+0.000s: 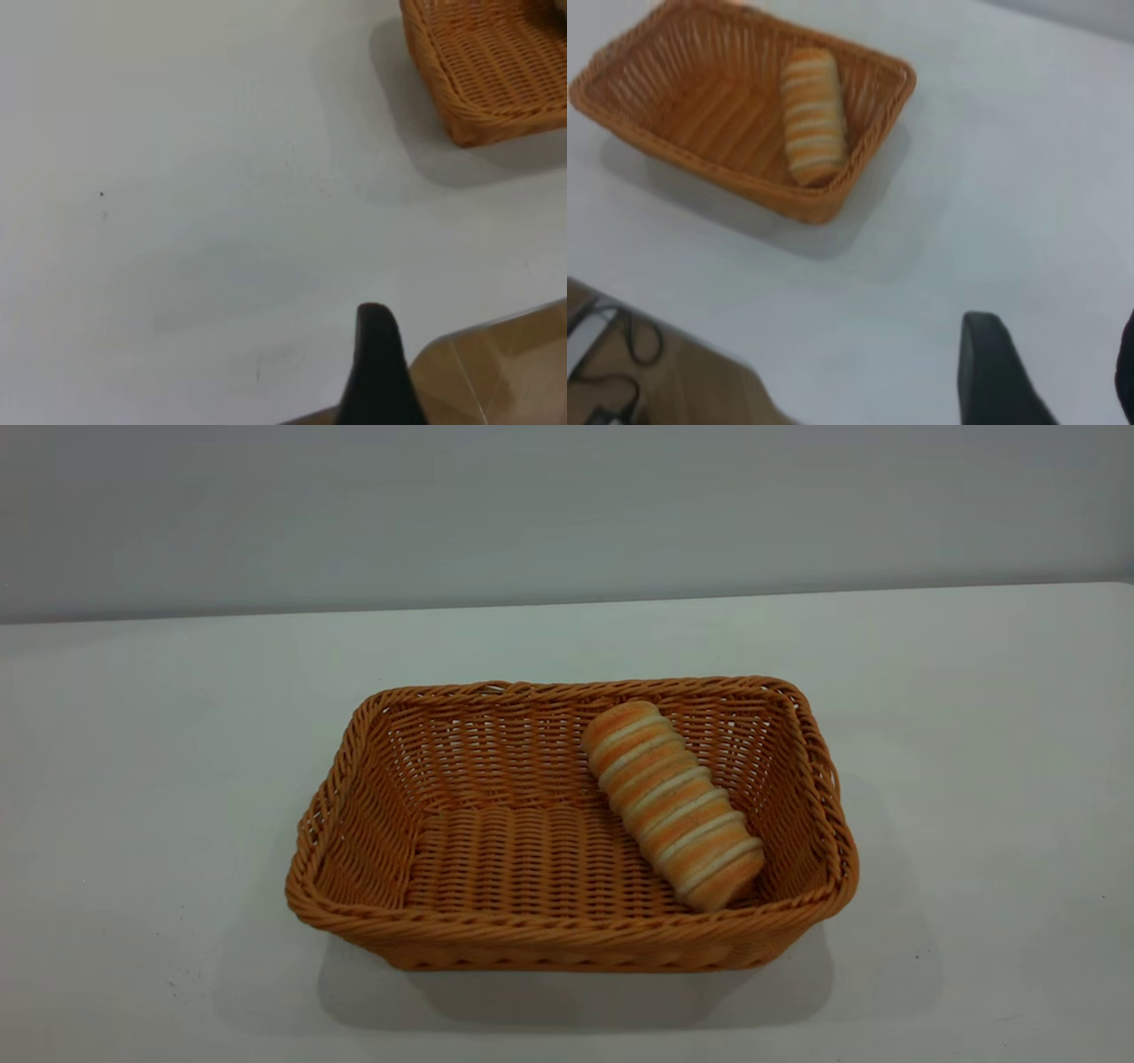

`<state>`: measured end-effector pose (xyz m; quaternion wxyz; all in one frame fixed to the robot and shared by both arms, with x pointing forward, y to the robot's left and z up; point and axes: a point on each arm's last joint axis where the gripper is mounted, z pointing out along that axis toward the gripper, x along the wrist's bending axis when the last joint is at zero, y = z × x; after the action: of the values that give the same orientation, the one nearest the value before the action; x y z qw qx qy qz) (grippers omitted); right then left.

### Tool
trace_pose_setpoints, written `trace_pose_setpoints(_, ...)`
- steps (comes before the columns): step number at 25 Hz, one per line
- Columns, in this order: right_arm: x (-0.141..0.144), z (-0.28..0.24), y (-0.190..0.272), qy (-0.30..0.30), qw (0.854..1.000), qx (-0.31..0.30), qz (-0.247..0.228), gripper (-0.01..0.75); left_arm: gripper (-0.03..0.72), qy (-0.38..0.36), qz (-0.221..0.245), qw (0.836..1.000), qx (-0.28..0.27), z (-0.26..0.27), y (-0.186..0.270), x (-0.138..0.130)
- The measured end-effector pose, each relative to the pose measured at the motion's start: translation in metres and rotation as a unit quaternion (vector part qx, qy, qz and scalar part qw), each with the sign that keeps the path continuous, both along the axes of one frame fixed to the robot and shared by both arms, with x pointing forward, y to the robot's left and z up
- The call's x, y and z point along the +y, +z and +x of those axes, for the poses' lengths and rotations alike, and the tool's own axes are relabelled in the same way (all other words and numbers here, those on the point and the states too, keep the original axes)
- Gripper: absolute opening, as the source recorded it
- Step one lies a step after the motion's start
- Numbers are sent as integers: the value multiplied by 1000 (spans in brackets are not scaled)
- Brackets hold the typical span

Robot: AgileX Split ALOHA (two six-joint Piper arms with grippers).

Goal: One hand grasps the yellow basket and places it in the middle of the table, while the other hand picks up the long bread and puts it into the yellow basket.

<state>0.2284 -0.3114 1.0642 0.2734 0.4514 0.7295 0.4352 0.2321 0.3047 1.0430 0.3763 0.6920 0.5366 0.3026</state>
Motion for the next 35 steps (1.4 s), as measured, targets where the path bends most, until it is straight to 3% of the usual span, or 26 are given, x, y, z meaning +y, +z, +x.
trace_pose_setpoints(10,3,5,-23,-3,1000,24,-15,377,585,0,0,1000,0,0,0,0)
trace_pose_setpoints(35,2,6,-24,-6,1000,23,-20,377,585,0,0,1000,0,0,0,0)
